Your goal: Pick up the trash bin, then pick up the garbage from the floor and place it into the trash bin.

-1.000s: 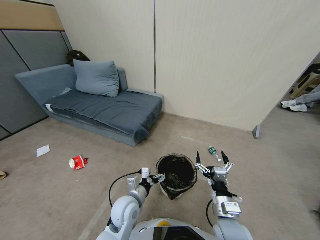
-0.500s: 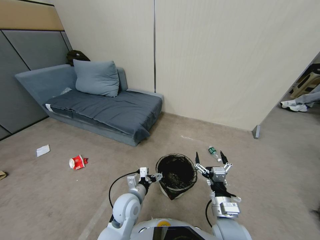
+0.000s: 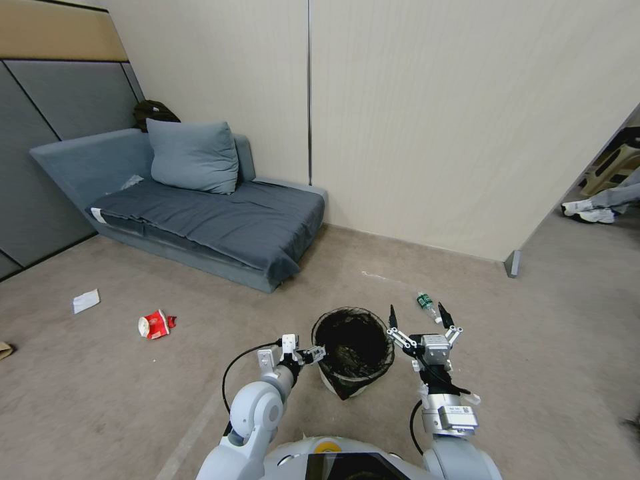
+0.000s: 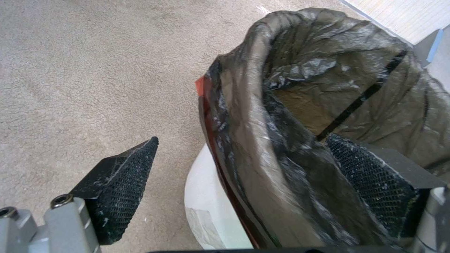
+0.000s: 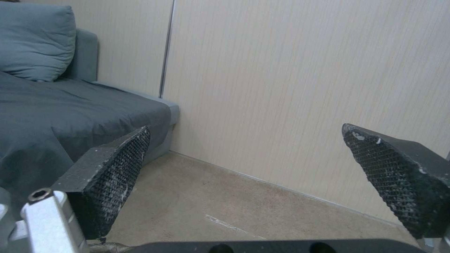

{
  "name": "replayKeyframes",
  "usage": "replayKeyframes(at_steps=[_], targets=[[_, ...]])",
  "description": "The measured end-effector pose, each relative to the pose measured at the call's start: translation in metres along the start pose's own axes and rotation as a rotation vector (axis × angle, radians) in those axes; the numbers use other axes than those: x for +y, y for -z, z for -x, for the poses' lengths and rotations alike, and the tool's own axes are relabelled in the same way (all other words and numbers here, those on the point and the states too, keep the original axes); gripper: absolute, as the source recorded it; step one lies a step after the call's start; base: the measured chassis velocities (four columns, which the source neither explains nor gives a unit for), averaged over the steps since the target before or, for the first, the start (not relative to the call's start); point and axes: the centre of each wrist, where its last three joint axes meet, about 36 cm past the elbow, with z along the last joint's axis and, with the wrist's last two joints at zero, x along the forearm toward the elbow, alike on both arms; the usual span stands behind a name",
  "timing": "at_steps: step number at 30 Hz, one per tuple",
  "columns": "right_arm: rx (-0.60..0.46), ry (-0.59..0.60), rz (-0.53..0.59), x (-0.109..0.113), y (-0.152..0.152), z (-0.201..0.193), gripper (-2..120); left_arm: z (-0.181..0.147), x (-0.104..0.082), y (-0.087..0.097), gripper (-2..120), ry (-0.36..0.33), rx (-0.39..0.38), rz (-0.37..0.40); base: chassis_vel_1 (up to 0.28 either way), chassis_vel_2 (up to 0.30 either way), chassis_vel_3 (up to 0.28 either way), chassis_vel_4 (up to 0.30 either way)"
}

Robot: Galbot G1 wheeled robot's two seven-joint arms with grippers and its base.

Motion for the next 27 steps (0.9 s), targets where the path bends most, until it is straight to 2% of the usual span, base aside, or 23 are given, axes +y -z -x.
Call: replayKeyframes(at_steps=[9, 11, 16, 19, 20, 24, 25, 27], targets=[[0.001, 0.002, -0.003, 0.000, -0.001, 0.000, 100, 0.020, 0.004, -0.004, 88, 0.015, 0.036, 0.002, 0.000, 0.000, 0.000, 0.000], [0.001, 0.002, -0.003, 0.000, -0.001, -0.001, 100, 0.024, 0.004, -0.006, 80, 0.015, 0.044, 0.002, 0.000, 0.000, 0.000, 0.000], [0.001, 0.003, -0.003, 0.001, -0.001, -0.001, 100, 0.032, 0.001, -0.009, 71, 0.010, 0.057, 0.004, 0.000, 0.000, 0.000, 0.000], [0.001, 0.003, -0.004, 0.001, -0.002, -0.001, 100, 0.036, -0.001, -0.011, 59, 0.004, 0.063, 0.009, 0.000, 0.000, 0.000, 0.000], [0.001, 0.003, -0.004, 0.001, -0.002, -0.001, 100, 0.036, -0.001, -0.011, 59, 0.004, 0.063, 0.009, 0.000, 0.000, 0.000, 0.000], [-0.001, 0.008, -0.013, 0.001, -0.004, -0.002, 100, 0.037, -0.007, -0.016, 41, -0.006, 0.072, 0.019, 0.000, 0.000, 0.000, 0.000], [-0.001, 0.008, -0.013, 0.001, -0.004, -0.002, 100, 0.037, -0.007, -0.016, 41, -0.006, 0.072, 0.019, 0.000, 0.000, 0.000, 0.000], [-0.001, 0.009, -0.014, 0.002, -0.004, -0.002, 100, 0.037, -0.008, -0.018, 29, -0.004, 0.076, 0.023, 0.000, 0.000, 0.000, 0.000]])
